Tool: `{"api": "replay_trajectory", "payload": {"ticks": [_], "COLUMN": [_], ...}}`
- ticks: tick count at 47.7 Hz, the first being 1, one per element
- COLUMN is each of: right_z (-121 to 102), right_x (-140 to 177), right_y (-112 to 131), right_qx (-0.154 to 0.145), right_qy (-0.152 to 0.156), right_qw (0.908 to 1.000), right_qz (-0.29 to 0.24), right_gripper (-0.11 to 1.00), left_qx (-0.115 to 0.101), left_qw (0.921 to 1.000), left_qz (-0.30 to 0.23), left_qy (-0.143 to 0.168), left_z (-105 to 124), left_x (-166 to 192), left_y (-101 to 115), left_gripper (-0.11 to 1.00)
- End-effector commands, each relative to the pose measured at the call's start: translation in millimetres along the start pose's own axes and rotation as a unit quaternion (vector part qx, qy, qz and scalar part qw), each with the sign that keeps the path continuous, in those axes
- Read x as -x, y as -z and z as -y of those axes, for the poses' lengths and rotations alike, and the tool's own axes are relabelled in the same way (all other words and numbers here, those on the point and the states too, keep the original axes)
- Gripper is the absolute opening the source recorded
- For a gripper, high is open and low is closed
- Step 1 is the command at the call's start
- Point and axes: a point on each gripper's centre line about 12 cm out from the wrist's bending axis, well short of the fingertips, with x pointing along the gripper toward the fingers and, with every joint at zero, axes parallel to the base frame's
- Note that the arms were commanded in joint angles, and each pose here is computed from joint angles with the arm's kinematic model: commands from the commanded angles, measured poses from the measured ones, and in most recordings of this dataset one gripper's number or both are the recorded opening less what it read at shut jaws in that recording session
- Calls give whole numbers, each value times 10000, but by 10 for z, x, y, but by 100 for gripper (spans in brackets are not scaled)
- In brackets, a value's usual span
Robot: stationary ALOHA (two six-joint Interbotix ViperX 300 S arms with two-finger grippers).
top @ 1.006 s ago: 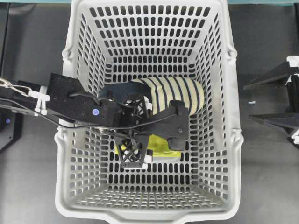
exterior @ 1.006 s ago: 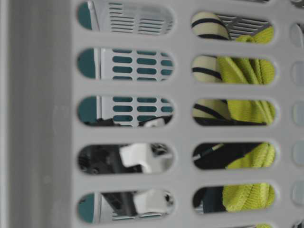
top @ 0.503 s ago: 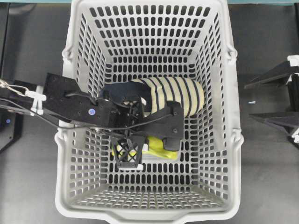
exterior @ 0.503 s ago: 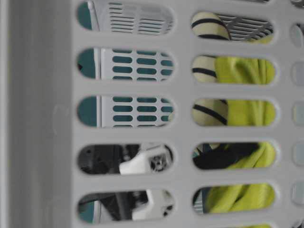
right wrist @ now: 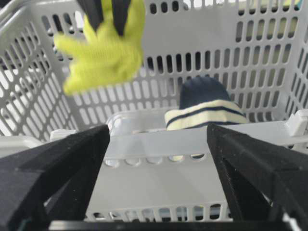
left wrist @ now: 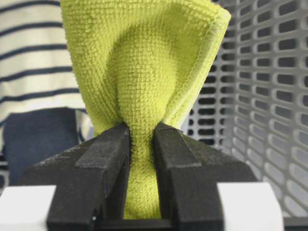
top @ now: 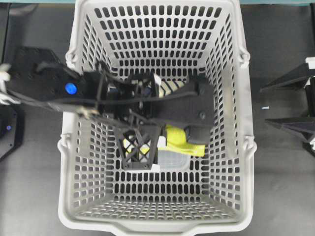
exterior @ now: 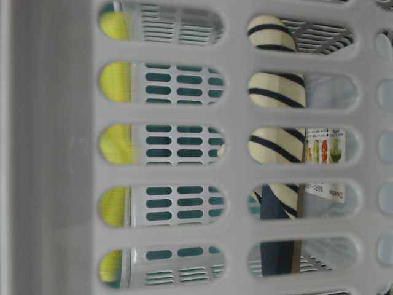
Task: Pick up the yellow cloth from the shopping basket with the left arm.
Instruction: 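Lift the gripped yellow cloth upward with the left gripper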
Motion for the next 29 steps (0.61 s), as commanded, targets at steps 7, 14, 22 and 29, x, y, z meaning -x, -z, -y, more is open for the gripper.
{"api": "replay_trajectory", "payload": {"ticks": [7, 14, 22, 29], "right_z": [-7, -7, -7, -7], "right_x": [-1, -1, -1, -1], "right_y": [-107, -107, -111, -111], "right_qx": [-24, -32, -32, -32], "right_qy": [-6, -6, -7, -7], "right_qw": [9999, 9999, 9999, 9999], "right_qz": [146, 146, 161, 161], "right_gripper": [78, 78, 78, 78], "left_qx": [11, 21, 19, 19], "left_qw": [9999, 9999, 9999, 9999], "left_qz": [169, 161, 162, 162], "left_qy": [5, 12, 4, 4], "left_z": [5, 6, 4, 4], "left_x": [371, 374, 374, 382], "left_y": [-108, -103, -103, -101], "left_gripper": [14, 14, 14, 14]}}
